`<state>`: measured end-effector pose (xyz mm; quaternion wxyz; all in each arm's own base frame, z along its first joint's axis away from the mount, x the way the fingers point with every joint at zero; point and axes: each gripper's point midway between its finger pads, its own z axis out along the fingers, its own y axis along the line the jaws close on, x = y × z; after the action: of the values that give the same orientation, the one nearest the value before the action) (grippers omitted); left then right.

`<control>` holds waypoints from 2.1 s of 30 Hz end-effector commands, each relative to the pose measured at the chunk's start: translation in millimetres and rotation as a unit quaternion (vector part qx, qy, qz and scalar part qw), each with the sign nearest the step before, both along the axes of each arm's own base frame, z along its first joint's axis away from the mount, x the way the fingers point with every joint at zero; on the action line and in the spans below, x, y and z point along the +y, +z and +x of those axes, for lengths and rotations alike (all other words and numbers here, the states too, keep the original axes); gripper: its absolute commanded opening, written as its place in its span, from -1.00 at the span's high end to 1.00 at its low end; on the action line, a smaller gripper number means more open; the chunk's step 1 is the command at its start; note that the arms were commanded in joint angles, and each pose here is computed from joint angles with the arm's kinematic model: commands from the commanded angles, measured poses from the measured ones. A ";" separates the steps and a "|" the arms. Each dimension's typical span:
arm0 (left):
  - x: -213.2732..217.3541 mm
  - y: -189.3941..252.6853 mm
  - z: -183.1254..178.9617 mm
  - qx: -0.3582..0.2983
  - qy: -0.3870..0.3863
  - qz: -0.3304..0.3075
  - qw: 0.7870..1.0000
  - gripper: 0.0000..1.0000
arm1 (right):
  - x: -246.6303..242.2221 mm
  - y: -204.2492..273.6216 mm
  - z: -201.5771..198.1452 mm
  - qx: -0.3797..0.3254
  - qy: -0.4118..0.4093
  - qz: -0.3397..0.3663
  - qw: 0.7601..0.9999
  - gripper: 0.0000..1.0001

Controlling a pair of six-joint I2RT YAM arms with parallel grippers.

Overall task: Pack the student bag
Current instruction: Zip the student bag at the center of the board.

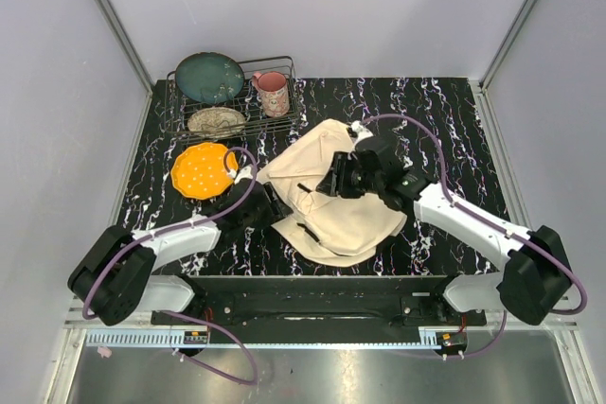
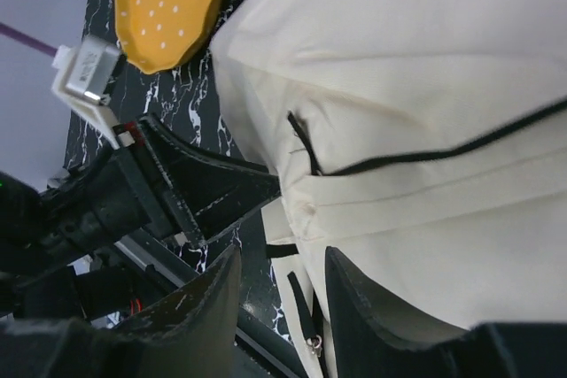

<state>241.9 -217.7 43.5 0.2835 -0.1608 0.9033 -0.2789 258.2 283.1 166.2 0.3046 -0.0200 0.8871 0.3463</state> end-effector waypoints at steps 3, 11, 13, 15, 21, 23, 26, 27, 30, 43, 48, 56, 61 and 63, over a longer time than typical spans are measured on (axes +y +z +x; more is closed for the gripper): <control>-13.7 28.5 30.0 -0.070 0.000 -0.048 0.996 0.38 | 20.0 26.4 13.7 -0.070 0.071 -0.057 0.993 0.03; -0.2 37.8 26.9 -0.081 -0.019 -0.023 0.996 -0.21 | 46.7 7.7 31.5 -0.055 0.112 -0.104 0.987 -0.01; 7.7 40.3 16.3 -0.075 -0.012 -0.022 0.997 -0.79 | 51.0 7.3 31.1 -0.055 0.114 -0.098 0.987 -0.02; 16.0 42.8 2.1 -0.074 0.006 -0.047 0.996 -0.95 | 53.6 5.5 28.4 -0.051 0.114 -0.093 0.988 -0.03; 40.9 31.5 -15.8 -0.072 0.064 -0.062 0.993 -0.98 | 60.5 1.2 23.9 -0.046 0.118 -0.078 0.989 -0.04; 38.7 25.3 -19.7 -0.058 0.060 -0.066 0.994 -0.98 | 61.6 -1.8 24.1 -0.043 0.117 -0.081 0.989 -0.04; 35.2 11.3 -20.0 -0.038 0.060 -0.065 0.995 -0.98 | 64.6 -3.7 24.1 -0.042 0.122 -0.084 0.988 -0.03; 31.2 14.7 -15.7 -0.046 0.058 -0.075 0.994 -0.98 | 66.9 -2.8 23.8 -0.044 0.126 -0.085 0.987 -0.03; 22.8 12.9 -8.9 -0.043 0.051 -0.081 0.994 -0.98 | 68.7 -7.6 23.8 -0.043 0.135 -0.101 0.985 -0.04; -3.0 2.5 4.0 -0.029 0.024 -0.110 0.993 -0.58 | 58.0 -28.0 57.3 -0.093 0.110 -0.203 0.968 -0.04; -5.0 0.9 4.9 -0.032 0.022 -0.113 0.993 0.06 | 57.7 -47.1 59.3 -0.080 0.122 -0.230 0.962 -0.02; -6.6 11.5 10.6 -0.050 0.012 -0.107 0.993 0.54 | 53.6 -69.6 53.1 -0.065 0.126 -0.260 0.955 0.17; -0.4 20.7 14.3 -0.069 0.013 -0.090 0.994 0.85 | 48.7 -81.8 52.3 -0.060 0.121 -0.280 0.950 0.40; 2.9 25.3 15.7 -0.076 0.014 -0.088 0.993 0.94 | 47.3 -81.9 53.2 -0.061 0.118 -0.284 0.950 0.62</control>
<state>242.7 -211.2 38.9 0.3002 -0.1986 0.8661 -0.3470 313.0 333.0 91.1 0.2972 -0.2232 0.9182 0.1372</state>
